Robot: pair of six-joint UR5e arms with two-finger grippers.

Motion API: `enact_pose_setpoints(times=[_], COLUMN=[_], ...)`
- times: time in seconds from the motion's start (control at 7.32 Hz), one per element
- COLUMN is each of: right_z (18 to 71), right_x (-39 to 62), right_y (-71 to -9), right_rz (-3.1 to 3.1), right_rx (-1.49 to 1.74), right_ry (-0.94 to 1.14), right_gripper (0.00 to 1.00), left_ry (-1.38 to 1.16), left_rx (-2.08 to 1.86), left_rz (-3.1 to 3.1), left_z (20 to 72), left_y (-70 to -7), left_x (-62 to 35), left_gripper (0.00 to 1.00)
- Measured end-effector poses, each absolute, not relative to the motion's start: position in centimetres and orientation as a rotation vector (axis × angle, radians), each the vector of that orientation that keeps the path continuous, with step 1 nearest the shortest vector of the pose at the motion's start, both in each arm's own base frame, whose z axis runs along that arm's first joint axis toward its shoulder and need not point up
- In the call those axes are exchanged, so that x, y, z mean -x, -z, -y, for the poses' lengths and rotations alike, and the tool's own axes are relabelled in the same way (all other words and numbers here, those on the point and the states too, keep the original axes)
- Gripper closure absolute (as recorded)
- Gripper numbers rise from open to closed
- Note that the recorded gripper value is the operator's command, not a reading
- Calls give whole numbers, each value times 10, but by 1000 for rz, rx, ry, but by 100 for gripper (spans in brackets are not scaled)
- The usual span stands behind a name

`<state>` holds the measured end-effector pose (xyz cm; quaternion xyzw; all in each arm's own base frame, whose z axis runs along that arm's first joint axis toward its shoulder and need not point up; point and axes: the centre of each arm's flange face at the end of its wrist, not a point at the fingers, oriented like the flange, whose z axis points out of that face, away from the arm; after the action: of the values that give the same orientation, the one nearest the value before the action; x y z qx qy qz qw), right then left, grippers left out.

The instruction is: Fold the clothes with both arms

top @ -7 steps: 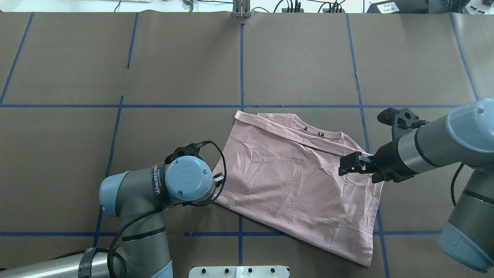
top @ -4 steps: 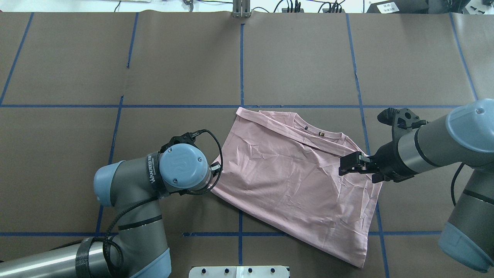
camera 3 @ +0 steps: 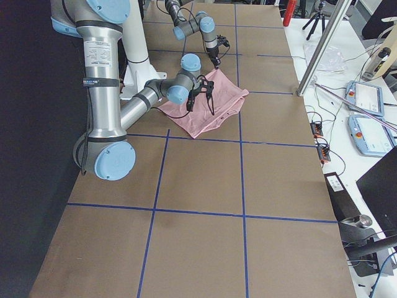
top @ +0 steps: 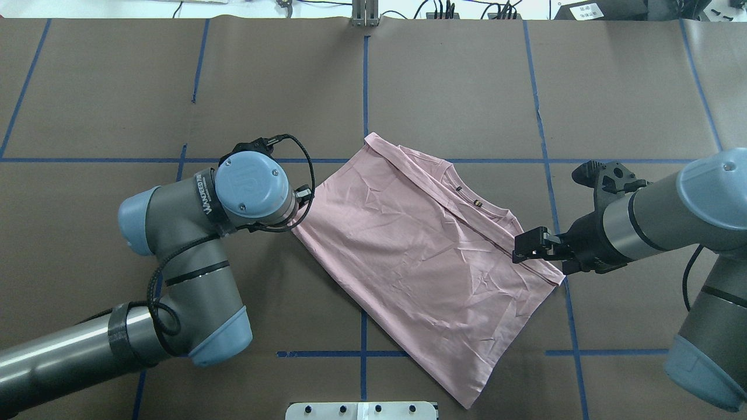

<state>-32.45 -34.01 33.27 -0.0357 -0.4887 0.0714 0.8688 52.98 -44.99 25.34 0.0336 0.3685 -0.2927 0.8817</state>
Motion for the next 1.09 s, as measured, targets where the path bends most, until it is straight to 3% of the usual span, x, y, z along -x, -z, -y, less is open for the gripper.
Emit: enact_pose_setpoints(times=[0.55, 1.09], right_z=[345, 345], right_x=[319, 319], right_y=[-330, -330], right_rz=[1030, 1033], right_rx=[63, 61], right_ry=[-161, -161], right_gripper=[0, 0], left_ry=[570, 529], left_rx=[-248, -395], left_rz=[-806, -906], left_z=[600, 669], left_y=[-277, -263], left_x=[-529, -557], left_gripper=[100, 100])
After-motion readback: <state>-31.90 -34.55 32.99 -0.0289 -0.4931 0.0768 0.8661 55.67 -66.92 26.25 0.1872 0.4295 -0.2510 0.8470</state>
